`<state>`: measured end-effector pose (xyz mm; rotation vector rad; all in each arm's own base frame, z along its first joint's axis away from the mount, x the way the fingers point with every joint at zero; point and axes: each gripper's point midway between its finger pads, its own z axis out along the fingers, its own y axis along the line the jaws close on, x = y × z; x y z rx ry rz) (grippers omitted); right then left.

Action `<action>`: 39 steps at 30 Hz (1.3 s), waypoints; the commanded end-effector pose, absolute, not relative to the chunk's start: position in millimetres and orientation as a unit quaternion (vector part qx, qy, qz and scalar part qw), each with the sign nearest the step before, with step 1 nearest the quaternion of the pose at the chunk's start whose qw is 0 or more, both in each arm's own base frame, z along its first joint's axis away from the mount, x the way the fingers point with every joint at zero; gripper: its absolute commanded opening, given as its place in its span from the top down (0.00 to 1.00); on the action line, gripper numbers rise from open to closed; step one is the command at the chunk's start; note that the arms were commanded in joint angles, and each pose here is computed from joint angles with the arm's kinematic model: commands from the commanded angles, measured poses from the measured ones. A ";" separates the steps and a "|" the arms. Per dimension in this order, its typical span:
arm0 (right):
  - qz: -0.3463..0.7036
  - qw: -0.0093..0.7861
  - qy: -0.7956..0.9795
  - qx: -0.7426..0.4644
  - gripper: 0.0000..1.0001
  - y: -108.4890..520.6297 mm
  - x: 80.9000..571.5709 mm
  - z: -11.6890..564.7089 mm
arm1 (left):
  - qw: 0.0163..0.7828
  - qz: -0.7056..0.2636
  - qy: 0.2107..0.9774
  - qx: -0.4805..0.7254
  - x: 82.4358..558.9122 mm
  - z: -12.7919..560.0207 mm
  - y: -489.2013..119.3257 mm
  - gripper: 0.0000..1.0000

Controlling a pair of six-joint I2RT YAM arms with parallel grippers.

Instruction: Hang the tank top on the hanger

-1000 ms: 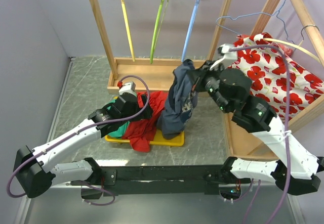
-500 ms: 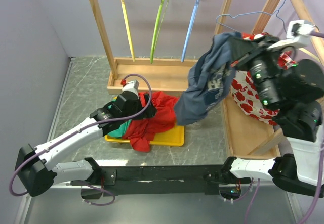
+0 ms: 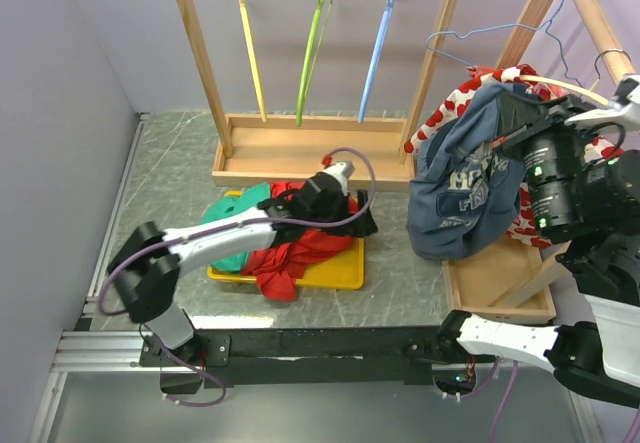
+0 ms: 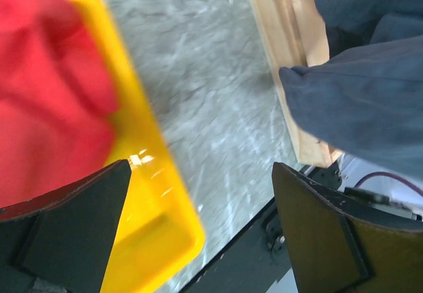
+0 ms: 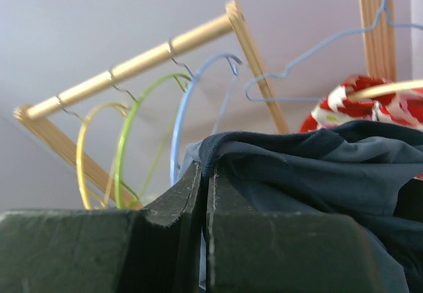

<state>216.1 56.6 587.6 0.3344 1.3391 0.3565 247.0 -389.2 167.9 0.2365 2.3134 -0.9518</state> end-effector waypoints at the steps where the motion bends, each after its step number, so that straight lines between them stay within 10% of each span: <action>1: 0.164 0.747 0.622 0.167 1.00 54.8 216.0 570.7 | 0.297 -0.414 0.854 0.105 254.6 176.1 -436.9 0.05; 18: 0.179 0.721 0.653 0.150 1.00 70.4 217.8 529.4 | 0.220 -0.406 0.881 0.104 245.2 94.8 -504.4 0.01; 39: 0.189 0.702 0.676 0.125 1.00 94.8 226.7 501.9 | 0.257 -0.159 0.950 -0.076 275.2 22.4 -262.8 0.01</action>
